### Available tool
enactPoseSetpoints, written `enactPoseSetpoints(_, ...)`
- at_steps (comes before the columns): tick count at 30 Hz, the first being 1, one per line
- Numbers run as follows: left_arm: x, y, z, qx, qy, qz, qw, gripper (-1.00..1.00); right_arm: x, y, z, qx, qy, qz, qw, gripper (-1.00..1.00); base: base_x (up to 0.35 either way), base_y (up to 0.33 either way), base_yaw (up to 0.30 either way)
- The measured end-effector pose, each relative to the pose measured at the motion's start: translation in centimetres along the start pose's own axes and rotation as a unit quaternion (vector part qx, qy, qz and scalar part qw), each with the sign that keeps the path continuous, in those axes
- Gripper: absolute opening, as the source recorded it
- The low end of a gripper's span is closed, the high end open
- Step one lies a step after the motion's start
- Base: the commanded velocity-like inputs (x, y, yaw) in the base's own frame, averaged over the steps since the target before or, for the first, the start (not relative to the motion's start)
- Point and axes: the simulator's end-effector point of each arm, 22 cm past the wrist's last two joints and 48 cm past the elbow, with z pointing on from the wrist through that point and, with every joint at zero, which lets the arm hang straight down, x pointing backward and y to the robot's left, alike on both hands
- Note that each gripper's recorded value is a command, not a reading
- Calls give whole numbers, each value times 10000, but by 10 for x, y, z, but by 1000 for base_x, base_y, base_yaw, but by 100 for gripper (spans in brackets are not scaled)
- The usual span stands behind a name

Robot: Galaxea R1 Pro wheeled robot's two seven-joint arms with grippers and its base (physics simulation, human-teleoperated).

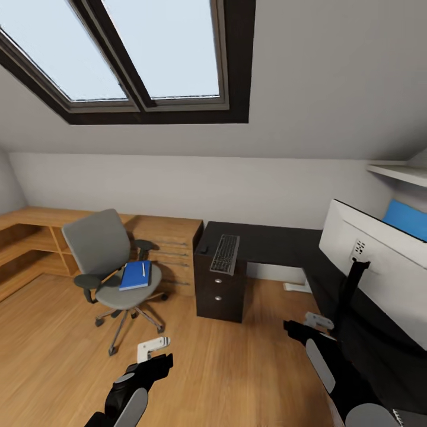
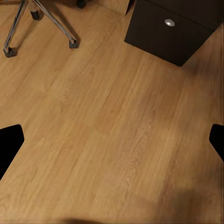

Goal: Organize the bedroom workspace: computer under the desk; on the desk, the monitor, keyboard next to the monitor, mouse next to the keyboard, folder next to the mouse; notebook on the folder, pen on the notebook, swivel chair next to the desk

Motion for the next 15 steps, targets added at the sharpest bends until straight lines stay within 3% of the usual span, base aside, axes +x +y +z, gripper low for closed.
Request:
enactPoseSetpoints(11, 0, 1, 1, -18, -3, 0, 10000, 100, -5, -16, 2, 114, -122, -19, 9999, 100, 0, -304, -232)
enactPoseSetpoints(15, 1, 2, 1, -21, -3, 0, 10000, 100, -5, -19, 3, 137, -127, -35, 9998, 100, 0, -313, -104)
